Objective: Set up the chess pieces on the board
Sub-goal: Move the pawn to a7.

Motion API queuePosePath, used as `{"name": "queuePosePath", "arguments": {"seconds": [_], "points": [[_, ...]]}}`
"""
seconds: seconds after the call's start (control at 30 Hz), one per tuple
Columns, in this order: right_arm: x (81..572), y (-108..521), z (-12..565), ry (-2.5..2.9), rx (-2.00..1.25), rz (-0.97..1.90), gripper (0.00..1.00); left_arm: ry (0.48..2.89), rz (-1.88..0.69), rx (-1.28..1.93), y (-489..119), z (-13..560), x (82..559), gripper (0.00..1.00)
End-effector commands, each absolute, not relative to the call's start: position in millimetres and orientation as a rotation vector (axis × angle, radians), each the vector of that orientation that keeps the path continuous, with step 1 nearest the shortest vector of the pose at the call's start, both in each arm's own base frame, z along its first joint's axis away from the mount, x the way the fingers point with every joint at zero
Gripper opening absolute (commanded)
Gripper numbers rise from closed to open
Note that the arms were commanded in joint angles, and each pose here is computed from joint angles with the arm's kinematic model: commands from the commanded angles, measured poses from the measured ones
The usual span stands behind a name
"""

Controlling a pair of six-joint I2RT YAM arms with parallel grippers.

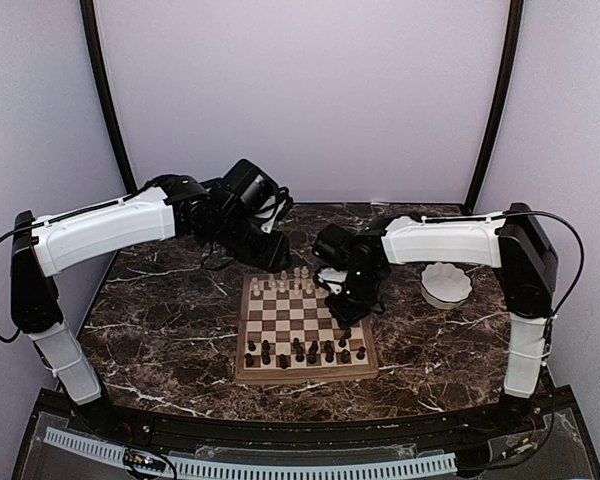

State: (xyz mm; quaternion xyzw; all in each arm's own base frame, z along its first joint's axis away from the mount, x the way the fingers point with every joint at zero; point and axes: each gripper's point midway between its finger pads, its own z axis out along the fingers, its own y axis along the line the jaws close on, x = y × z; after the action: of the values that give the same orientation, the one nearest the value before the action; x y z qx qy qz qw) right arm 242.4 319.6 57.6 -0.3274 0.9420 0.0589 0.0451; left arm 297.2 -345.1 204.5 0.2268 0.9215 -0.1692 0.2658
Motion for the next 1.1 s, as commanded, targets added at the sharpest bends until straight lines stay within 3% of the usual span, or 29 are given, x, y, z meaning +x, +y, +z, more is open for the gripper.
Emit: {"name": "queuePosePath", "arguments": {"seconds": [0.0, 0.5, 0.73, 0.83, 1.07], "points": [[235.1, 306.1, 55.3, 2.918, -0.998, 0.163, 0.14, 2.476, -0.482, 0.6, -344.9, 212.3, 299.9, 0.41], [216.4, 292.4, 55.2, 2.96, -1.007, 0.193, 0.13, 2.485, -0.495, 0.607, -349.6, 204.9, 304.9, 0.41], [241.1, 295.0, 70.9, 2.906, -0.941, 0.166, 0.15, 2.499, -0.481, 0.624, -346.8, 200.8, 303.9, 0.41], [260.5, 288.4, 89.5, 2.868, -0.857, 0.175, 0.17, 2.542, -0.452, 0.722, -335.2, 181.0, 287.3, 0.4], [271.9, 281.9, 117.7, 2.781, -0.787, 0.269, 0.19, 2.497, -0.789, 1.015, -352.3, 156.5, 230.9, 0.4]]}}
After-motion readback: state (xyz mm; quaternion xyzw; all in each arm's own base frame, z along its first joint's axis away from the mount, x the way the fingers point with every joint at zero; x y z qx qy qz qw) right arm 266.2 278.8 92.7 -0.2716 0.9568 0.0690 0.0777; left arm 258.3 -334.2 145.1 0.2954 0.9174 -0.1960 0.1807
